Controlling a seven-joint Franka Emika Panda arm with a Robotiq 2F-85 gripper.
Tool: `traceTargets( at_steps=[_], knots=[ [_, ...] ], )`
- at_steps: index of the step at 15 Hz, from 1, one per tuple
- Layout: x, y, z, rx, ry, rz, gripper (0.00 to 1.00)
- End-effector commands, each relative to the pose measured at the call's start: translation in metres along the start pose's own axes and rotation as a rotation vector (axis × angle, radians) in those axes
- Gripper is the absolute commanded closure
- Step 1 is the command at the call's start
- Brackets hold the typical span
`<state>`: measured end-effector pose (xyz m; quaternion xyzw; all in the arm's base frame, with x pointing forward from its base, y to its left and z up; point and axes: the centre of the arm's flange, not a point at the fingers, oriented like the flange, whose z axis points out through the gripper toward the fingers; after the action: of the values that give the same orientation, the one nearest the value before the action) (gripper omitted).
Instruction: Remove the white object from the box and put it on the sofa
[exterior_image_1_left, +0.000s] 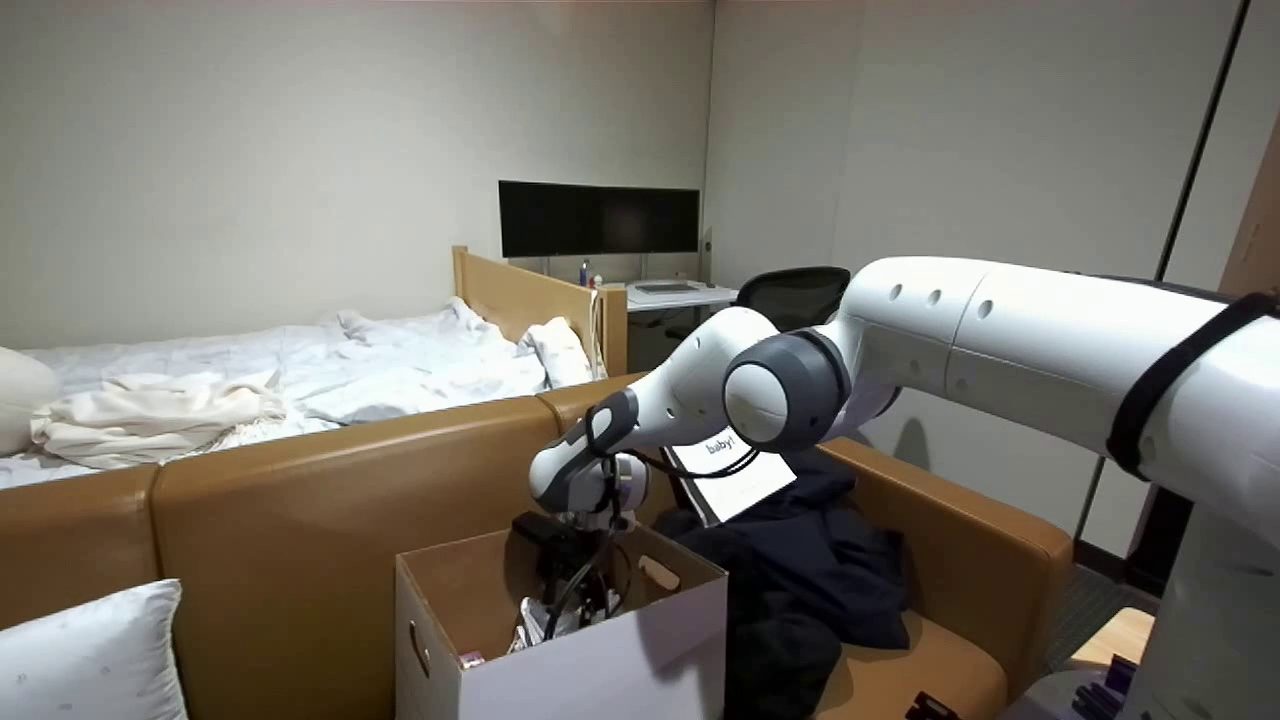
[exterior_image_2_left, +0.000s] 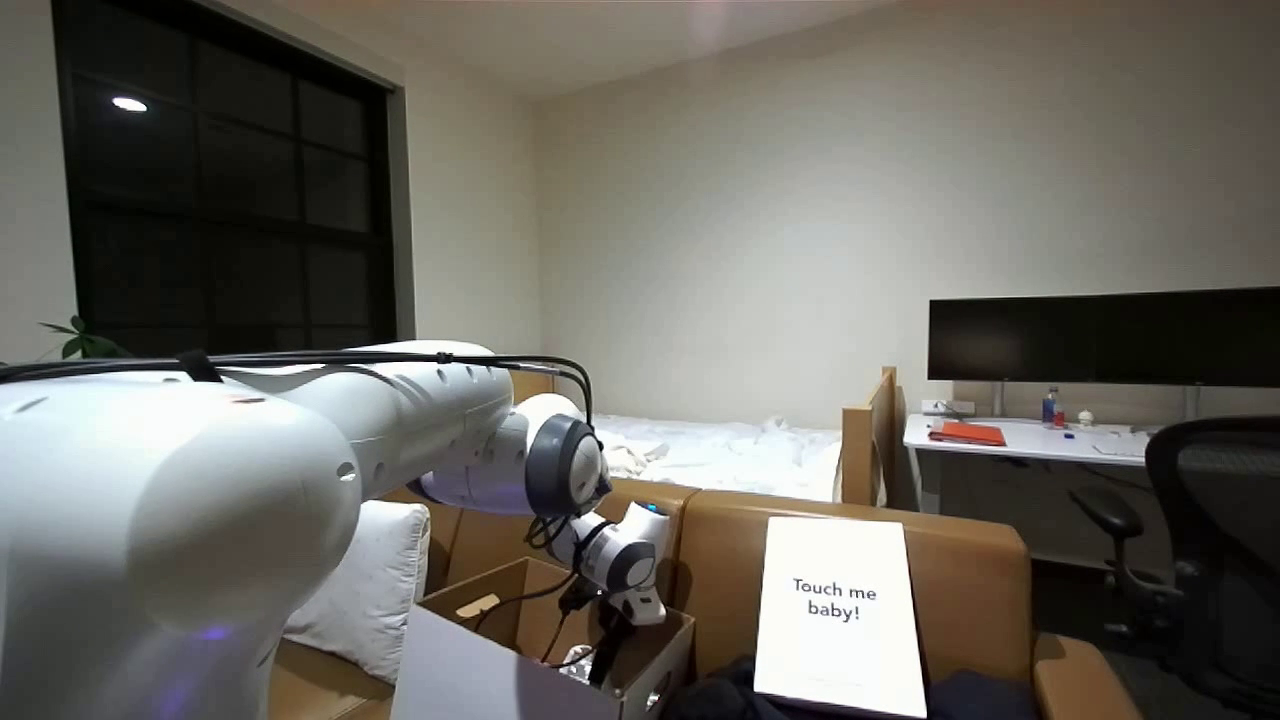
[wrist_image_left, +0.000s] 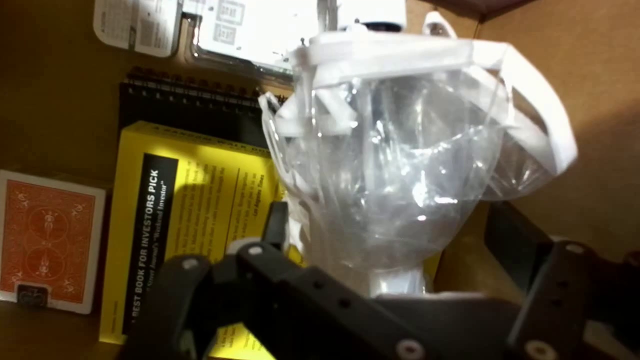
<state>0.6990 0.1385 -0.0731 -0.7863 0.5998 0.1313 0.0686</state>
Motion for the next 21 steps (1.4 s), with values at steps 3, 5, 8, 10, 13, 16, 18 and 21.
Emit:
traceTargets(
  at_steps=[3, 5, 8, 10, 13, 16, 18, 21],
  knots=[
    [0.001, 0.001, 0.005, -0.003, 0.014, 0.014, 0.0],
    [0.0, 0.002, 0.013, 0.029, 0.059, -0.002, 0.0],
    [-0.008, 0.002, 0.028, 0.111, 0.163, -0.05, 0.0],
    [-0.013, 0.003, 0.046, 0.139, 0.194, -0.086, 0.0],
    [-0.017, 0.01, 0.064, 0.163, 0.211, -0.102, 0.0],
    [-0.014, 0.018, 0.064, 0.164, 0.194, -0.085, 0.27],
    [-0.012, 0.019, 0.06, 0.168, 0.188, -0.076, 0.39],
    [-0.014, 0.021, 0.053, 0.167, 0.173, -0.06, 0.57]
  ],
)
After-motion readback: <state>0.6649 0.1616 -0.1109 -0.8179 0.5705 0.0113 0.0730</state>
